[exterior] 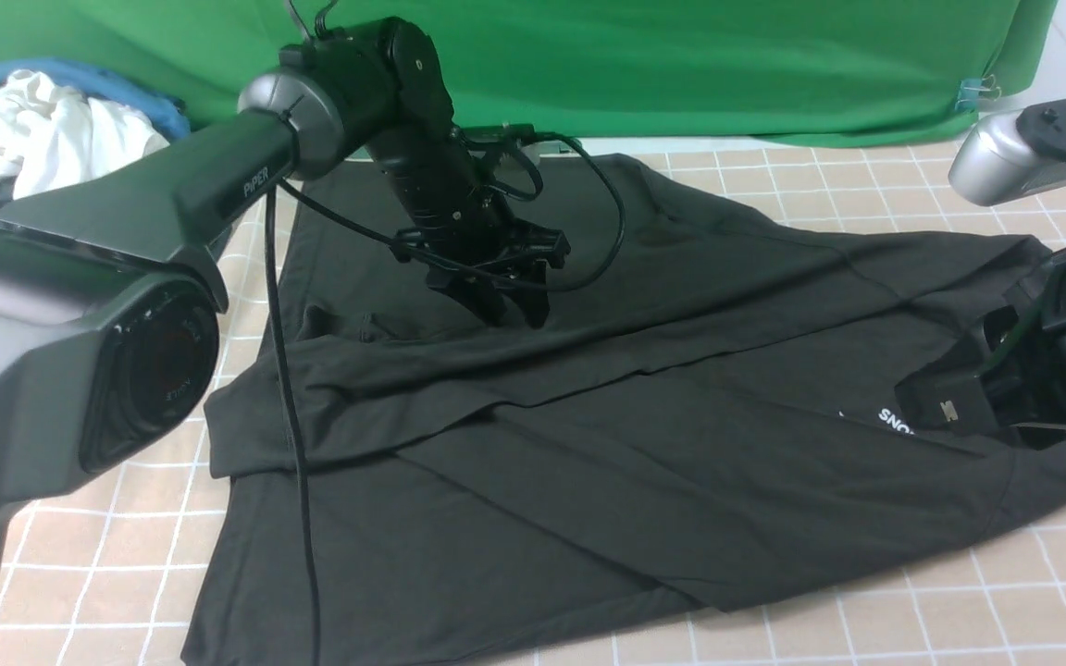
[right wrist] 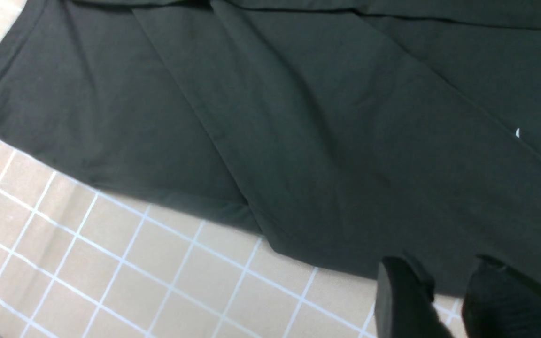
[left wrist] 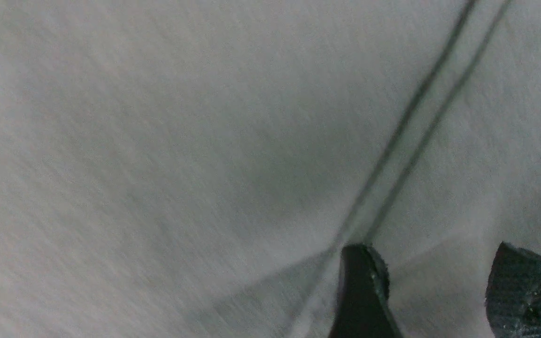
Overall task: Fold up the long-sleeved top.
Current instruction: Use both arms simultaneously to clamp the lower edge of the clothing fabric
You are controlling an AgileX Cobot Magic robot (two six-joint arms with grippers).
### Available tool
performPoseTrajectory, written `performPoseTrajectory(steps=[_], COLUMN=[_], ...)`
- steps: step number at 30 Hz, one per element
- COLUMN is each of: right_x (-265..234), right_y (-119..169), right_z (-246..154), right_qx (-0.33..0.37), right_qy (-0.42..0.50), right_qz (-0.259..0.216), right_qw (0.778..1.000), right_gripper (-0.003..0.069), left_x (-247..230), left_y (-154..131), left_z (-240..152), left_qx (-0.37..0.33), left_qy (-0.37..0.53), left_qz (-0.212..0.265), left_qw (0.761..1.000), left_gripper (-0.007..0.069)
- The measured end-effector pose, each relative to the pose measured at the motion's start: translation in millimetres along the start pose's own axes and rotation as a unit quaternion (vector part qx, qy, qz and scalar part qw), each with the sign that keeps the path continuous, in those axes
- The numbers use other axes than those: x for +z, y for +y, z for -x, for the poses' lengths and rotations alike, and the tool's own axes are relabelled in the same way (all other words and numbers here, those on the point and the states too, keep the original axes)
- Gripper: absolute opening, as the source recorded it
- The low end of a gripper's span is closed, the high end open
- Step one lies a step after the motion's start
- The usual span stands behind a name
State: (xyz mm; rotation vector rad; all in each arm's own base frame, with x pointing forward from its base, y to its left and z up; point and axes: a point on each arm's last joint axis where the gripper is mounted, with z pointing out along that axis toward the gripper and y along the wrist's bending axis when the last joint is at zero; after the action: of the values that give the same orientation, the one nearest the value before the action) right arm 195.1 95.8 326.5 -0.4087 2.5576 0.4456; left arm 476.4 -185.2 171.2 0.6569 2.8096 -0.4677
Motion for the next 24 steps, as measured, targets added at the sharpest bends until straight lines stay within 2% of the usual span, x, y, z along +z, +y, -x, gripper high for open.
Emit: performPoseTrajectory(steps=[4,7,14,20,24], right_x=[0,0,0,0,0], right_y=[0,0,0,0,0], right_z=[0,0,2,3,3], right_qx=[0.000,0.000,0.000,0.000,0.000], right_qy=[0.000,-0.001,-0.010,-0.015,-0.015], right_qz=[0.000,0.000,0.000,-0.001,-0.001], right_qw=[1.000,1.000,1.000,1.000,1.000], right_gripper=[0.0217,0.0222,0.0229,0.0232,0.0235], left_x=[1,1,2,7,9], left_y=[5,6,3,-12,-15], left_z=[3,5,4,2,4], left_qx=[0.009,0.010,0.008,0.032,0.039], left_qy=[-0.017,-0.024,-0.021,-0.006,-0.014], left_qz=[0.031,0.037,0.017,0.005,0.010], left_qw=[0.999,0.999,1.000,0.999,0.999], left_gripper=[0.0354,0.0354,0.0344,0.0295,0.0218])
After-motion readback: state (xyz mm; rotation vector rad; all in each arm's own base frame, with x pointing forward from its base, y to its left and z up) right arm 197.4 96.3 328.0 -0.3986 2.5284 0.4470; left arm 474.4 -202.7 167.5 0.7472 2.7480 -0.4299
